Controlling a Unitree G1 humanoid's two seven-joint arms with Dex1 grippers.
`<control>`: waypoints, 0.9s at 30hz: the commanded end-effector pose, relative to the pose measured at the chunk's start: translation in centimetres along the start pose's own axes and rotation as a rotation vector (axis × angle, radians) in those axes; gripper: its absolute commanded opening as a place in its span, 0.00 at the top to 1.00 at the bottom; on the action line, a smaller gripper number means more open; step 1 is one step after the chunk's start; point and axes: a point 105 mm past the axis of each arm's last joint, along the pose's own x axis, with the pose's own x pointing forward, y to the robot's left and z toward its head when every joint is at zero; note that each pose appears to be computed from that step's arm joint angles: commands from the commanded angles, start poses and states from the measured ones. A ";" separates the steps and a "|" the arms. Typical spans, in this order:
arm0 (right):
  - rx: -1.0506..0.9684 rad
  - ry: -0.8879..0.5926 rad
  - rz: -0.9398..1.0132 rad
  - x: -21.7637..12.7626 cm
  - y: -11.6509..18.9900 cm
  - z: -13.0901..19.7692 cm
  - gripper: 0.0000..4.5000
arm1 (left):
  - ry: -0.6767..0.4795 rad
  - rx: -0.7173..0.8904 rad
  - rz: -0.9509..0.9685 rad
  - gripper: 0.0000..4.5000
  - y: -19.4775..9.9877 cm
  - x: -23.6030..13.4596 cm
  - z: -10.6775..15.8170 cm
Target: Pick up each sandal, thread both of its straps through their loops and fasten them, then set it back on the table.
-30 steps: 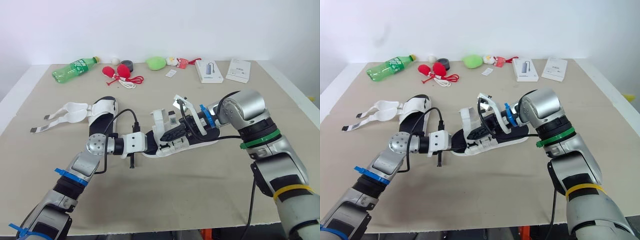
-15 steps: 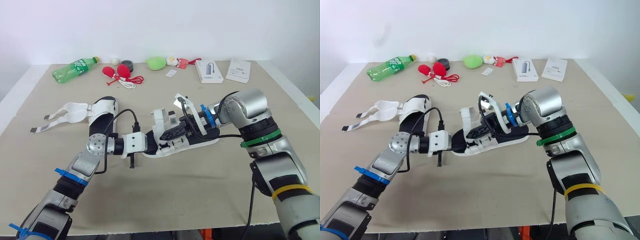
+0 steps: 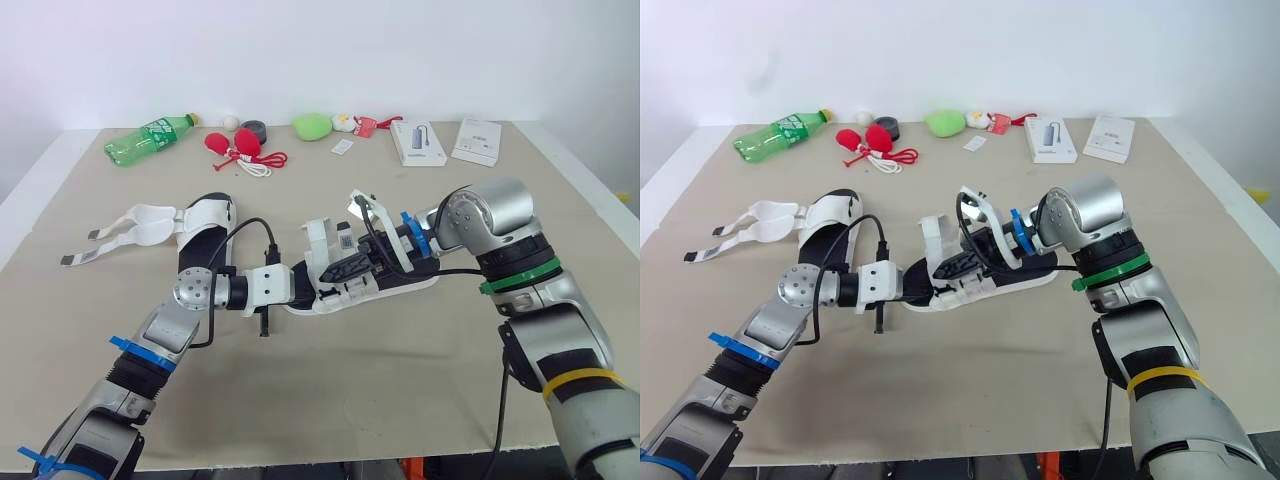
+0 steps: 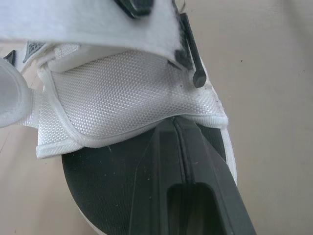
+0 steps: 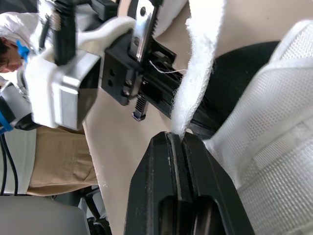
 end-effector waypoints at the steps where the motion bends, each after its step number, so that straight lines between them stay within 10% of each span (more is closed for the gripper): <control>1: -0.005 0.010 -0.024 -0.2 -0.7 -0.4 0.99 | 0.088 -0.046 -0.044 1.00 -1.4 0.4 -2.2; 27: -0.157 0.058 -0.044 -0.2 -0.6 -0.6 0.99 | 0.092 -0.047 -0.041 1.00 -1.5 0.3 -2.3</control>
